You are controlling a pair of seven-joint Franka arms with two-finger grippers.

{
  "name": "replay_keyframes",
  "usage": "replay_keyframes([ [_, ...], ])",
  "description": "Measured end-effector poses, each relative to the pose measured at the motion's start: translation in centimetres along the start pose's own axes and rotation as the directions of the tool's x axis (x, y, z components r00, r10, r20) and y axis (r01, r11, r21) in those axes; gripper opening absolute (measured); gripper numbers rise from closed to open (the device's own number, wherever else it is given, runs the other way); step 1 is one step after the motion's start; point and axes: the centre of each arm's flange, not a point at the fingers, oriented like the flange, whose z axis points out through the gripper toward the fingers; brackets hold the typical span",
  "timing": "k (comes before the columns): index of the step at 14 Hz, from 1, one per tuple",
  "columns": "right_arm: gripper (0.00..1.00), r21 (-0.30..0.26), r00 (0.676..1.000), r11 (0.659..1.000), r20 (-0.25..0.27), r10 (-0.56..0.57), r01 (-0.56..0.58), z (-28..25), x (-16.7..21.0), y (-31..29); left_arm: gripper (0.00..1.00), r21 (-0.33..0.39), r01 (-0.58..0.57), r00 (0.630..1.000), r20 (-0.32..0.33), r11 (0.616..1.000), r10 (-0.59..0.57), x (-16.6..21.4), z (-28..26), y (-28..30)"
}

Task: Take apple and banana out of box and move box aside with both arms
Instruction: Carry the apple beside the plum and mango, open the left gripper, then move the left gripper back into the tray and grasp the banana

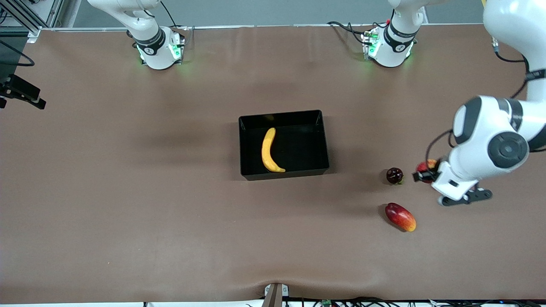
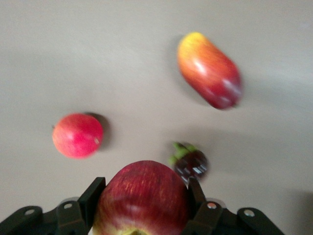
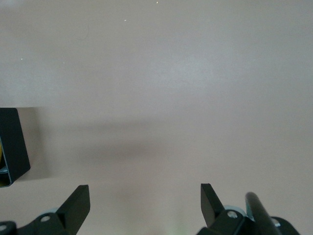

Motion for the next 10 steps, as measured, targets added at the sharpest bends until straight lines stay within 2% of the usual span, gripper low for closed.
replay_keyframes([
  [5,1.0,0.0,1.0,1.0,0.003,0.0,0.0,0.1,0.1,0.0,0.73,-0.028,-0.03,0.998,-0.062,0.999,0.028,2.7,10.2,-1.2],
  [10,1.0,0.0,1.0,1.0,0.004,0.0,0.0,0.2,0.1,0.0,0.73,-0.06,-0.052,0.995,-0.092,0.997,0.046,3.3,14.7,-0.1],
])
